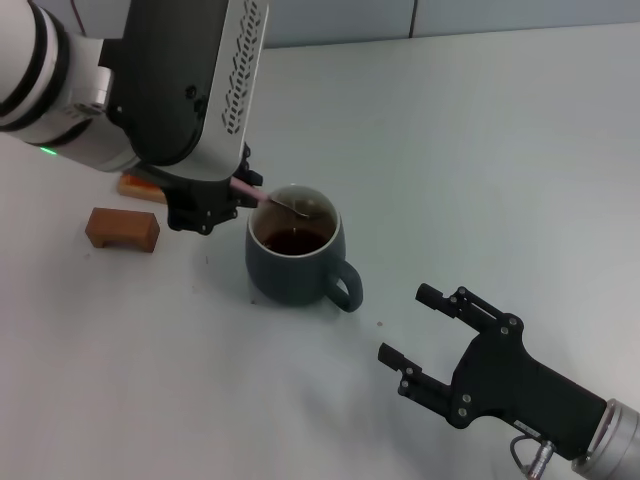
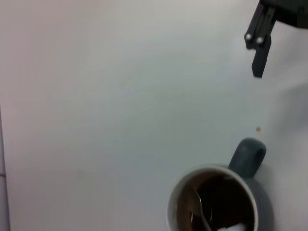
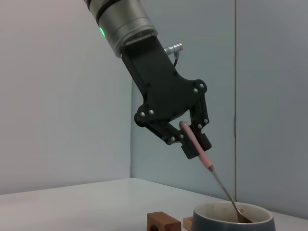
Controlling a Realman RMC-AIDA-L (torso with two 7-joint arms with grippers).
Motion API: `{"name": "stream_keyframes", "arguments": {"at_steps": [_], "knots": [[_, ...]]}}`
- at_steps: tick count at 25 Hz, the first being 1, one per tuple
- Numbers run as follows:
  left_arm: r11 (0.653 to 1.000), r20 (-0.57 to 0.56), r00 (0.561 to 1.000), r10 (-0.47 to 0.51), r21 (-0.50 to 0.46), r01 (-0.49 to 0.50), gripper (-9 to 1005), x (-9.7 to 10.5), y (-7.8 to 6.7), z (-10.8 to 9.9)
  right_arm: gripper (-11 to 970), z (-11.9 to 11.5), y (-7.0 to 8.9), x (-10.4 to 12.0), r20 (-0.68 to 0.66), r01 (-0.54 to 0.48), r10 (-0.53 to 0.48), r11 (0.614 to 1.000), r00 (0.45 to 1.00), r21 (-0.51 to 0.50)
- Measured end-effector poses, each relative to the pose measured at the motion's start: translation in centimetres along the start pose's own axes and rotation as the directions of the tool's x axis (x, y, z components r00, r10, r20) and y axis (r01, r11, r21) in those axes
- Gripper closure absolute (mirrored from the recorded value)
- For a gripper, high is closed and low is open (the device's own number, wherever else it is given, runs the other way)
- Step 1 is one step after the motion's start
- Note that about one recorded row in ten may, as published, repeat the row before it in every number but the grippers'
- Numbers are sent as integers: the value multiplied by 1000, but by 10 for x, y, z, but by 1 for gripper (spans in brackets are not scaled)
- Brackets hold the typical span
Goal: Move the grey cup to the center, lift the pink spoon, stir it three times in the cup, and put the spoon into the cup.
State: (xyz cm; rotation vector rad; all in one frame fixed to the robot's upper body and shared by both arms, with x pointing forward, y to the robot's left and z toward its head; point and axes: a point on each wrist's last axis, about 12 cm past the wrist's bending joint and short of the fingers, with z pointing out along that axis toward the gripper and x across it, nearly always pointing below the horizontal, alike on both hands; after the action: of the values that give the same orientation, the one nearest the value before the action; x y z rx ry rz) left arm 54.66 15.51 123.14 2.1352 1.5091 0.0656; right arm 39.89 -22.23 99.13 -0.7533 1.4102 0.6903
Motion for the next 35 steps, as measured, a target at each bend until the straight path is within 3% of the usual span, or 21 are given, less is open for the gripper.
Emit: {"name": "stream_keyframes", "arguments": {"at_steps": [8, 9, 12, 15, 18, 19, 20, 24, 28, 31, 32, 34, 35], "knots": [[999, 56, 998, -33, -4, 34, 816, -8, -5, 5, 230, -1, 1, 0, 1, -3, 3, 1000, 1000, 1], [996, 130, 988, -82, -17, 85, 816, -7, -9, 6, 230, -1, 1, 0, 1, -4, 4, 1000, 1000, 2], [993, 200, 974, -106, -22, 112, 757, -5, -12, 4, 230, -1, 1, 0, 3, -5, 5, 1000, 1000, 2], [978, 384, 911, -153, -72, 195, 698, 9, -19, -2, 230, -1, 2, -1, 10, -6, 6, 1000, 1000, 2], [963, 459, 873, -167, -114, 244, 639, 19, -22, -7, 230, -3, 3, -2, 25, -6, 6, 1000, 1000, 2], [933, 550, 814, -189, -159, 324, 620, 37, -28, -13, 230, -4, 3, -3, 33, -5, 5, 1000, 999, 3], [929, 558, 807, -192, -161, 332, 600, 39, -29, -13, 230, -5, 2, -4, 43, -3, 3, 1000, 999, 3], [865, 675, 691, -257, -158, 477, 445, 85, -49, -11, 230, -7, 0, -7, 59, 7, -7, 1000, 998, 6], [830, 722, 626, -296, -129, 542, 286, 123, -83, 6, 230, -6, -1, -7, 62, 12, -12, 1000, 998, 1], [817, 734, 602, -314, -113, 565, 164, 135, -99, 14, 230, -4, -2, -8, 65, 14, -14, 1000, 998, -4], [803, 743, 573, -345, -83, 591, 164, 144, -115, 24, 230, -4, -2, -8, 66, 15, -14, 1000, 998, -5], [790, 739, 547, -393, -33, 612, 164, 149, -133, 38, 230, -2, -2, -8, 67, 16, -15, 1000, 998, -9], [790, 739, 547, -393, -33, 612, 164, 149, -133, 38, 230, -2, -2, -9, 68, 18, -17, 1000, 998, -11]]}}
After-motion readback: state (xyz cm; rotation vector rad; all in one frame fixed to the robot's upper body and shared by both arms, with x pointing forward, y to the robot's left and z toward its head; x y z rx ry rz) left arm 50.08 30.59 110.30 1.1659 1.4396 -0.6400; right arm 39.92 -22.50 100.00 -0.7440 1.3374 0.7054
